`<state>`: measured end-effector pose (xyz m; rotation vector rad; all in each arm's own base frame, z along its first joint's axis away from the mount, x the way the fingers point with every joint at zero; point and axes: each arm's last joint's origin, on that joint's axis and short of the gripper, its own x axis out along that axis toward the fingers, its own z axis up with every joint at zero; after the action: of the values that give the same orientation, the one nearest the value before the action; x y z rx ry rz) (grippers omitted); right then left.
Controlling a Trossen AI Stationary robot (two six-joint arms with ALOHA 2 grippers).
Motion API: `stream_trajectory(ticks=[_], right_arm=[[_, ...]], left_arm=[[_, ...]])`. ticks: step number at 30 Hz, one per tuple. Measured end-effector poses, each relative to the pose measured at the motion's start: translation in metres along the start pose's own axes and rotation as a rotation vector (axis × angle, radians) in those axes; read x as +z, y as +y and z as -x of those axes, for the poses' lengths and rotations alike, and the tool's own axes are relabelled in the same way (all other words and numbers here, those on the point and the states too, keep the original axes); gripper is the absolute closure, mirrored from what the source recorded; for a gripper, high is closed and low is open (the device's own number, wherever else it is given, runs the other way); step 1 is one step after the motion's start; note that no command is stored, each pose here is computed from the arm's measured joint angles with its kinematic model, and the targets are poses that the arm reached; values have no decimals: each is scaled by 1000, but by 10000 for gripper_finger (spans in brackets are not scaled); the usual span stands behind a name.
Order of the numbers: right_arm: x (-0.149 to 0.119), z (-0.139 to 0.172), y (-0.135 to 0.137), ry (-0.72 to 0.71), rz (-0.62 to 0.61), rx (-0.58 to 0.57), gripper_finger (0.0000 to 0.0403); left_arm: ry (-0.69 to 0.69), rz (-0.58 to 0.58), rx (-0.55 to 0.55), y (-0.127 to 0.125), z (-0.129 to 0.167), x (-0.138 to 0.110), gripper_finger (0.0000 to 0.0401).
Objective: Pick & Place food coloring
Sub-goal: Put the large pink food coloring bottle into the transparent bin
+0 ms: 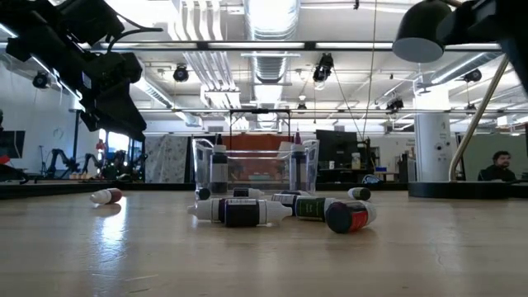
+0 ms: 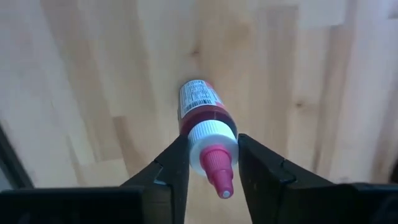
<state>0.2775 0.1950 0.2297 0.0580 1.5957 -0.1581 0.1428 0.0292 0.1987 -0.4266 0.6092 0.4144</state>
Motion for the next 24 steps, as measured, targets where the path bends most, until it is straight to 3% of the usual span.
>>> stream_trajectory(ticks=[6,14,19,24], right_arm=[[25,18,-30,-91,-58,-117,300],[69,58,-89,-293,-143,-289,299],[106,83,-138,-463,-310,-363,299],[149,102,-196,-540,-536,-281,299]], left_arm=[[0,37,0,0,0,0,224],[-1,77,-1,0,0,0,224],[-1,78,0,0,0,0,224],[18,77,8,2,-3,-6,224]])
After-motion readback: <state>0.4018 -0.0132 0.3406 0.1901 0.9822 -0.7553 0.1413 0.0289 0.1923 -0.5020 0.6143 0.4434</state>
